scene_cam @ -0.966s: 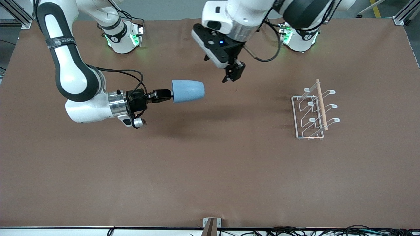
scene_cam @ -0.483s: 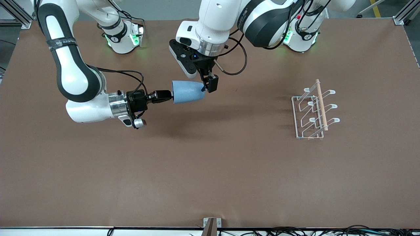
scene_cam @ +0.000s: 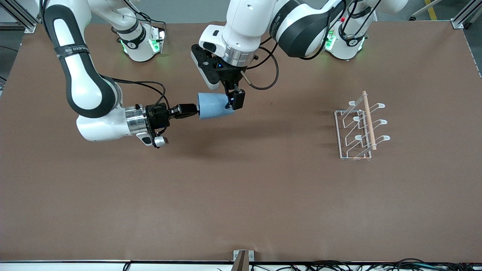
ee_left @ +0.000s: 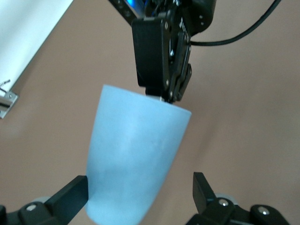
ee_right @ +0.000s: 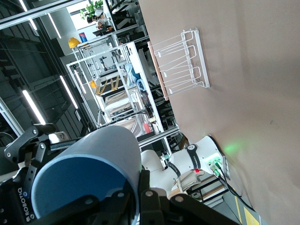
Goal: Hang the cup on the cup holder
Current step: 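Grasp the cup body with the left gripper, then carry the cup to the rack while the right gripper releases, withdraws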
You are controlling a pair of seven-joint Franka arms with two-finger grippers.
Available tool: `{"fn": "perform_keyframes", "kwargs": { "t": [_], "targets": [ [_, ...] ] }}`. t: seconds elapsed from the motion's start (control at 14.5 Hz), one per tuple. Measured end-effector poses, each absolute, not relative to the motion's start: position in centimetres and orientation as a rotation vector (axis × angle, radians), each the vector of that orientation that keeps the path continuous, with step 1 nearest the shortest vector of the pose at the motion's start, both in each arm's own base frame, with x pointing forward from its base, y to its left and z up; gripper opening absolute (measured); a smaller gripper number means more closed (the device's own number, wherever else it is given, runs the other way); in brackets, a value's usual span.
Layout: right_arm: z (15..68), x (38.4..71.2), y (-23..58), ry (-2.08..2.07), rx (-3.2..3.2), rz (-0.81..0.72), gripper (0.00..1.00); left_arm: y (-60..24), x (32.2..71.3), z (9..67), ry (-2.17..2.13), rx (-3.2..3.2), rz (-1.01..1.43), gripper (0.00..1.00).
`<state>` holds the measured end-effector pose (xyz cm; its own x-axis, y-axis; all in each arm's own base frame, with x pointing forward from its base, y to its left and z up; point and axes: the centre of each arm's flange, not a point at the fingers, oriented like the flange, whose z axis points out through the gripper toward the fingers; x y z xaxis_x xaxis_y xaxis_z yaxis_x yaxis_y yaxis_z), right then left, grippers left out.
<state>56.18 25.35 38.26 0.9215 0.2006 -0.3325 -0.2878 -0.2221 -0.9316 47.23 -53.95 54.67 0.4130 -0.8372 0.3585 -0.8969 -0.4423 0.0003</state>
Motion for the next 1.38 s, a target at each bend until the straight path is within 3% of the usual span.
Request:
{"fn": "perform_keyframes", "kwargs": {
  "t": [0.41, 0.55, 0.69, 0.97, 1.1, 1.38],
  "targets": [
    [38.2, 55.9, 25.7, 0.056, -1.732, 0.465, 0.05, -55.2, 48.0, 51.3, -1.599, 2.467, 0.476, 0.96],
    [38.1, 55.9, 25.7, 0.059, -1.732, 0.466, 0.05, -55.2, 48.1, 51.2, -1.637, 2.447, 0.478, 0.92],
    [38.1, 55.9, 25.6, 0.062, -1.733, 0.463, 0.05, -55.3, 48.0, 51.2, -1.674, 2.426, 0.481, 0.80],
    [38.1, 55.9, 25.6, 0.058, -1.729, 0.469, 0.09, -55.2, 48.1, 51.1, -1.678, 2.429, 0.481, 0.80],
    [38.1, 55.8, 25.6, 0.057, -1.728, 0.470, 0.23, -54.8, 48.3, 51.0, -1.707, 2.454, 0.466, 0.80],
    [38.6, 56.4, 25.0, 0.059, -1.730, 0.447, 0.63, -52.4, 48.5, 51.8, -1.760, 2.546, 0.303, 0.80]
  ]
}}
